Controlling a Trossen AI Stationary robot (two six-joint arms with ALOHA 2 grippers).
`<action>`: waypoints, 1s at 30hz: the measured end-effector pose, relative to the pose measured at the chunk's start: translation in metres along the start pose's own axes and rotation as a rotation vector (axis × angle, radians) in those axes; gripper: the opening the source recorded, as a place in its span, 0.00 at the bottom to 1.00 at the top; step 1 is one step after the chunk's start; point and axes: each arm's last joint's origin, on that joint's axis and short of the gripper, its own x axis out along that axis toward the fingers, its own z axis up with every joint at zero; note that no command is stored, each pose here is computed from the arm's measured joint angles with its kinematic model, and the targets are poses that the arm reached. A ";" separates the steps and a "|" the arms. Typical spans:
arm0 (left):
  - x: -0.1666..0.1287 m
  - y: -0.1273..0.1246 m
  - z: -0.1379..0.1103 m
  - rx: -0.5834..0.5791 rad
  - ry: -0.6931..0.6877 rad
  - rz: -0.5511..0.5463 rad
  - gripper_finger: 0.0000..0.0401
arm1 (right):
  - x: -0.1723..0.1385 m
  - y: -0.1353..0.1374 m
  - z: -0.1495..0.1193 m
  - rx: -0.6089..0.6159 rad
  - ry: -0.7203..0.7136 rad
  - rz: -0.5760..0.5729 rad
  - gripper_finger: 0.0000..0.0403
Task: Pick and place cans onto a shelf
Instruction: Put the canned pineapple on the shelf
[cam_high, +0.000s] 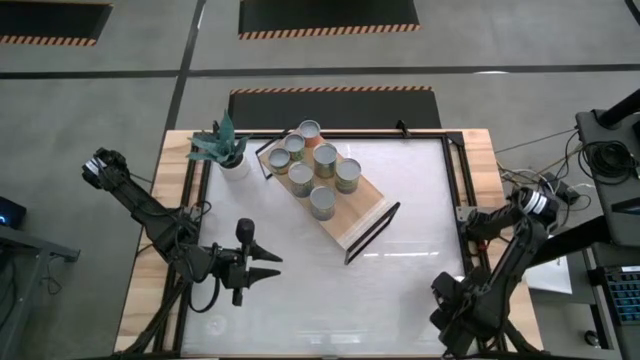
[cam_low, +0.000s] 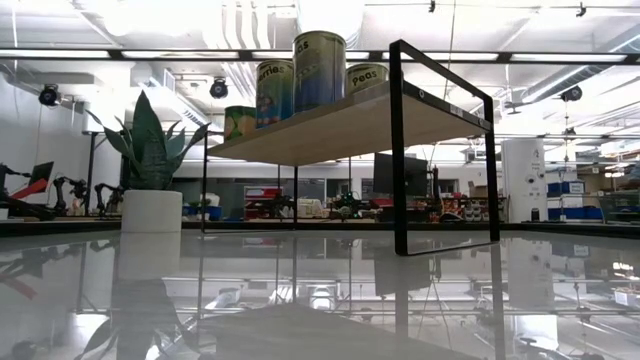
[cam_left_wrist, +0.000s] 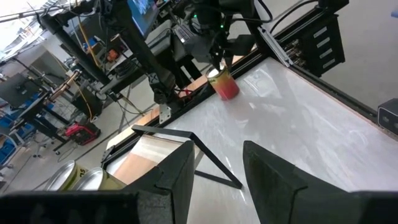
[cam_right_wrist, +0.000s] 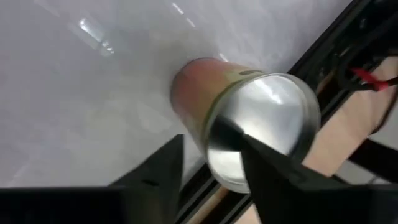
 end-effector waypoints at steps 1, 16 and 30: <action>0.000 0.000 0.000 0.000 0.000 0.000 0.30 | 0.001 0.001 0.000 -0.007 -0.006 -0.010 0.33; 0.000 0.000 0.000 -0.003 0.000 0.000 0.30 | -0.020 -0.004 0.007 0.049 -0.250 0.174 0.02; 0.000 0.000 0.000 -0.009 0.000 0.000 0.30 | -0.047 -0.010 0.014 0.045 -0.493 0.342 0.02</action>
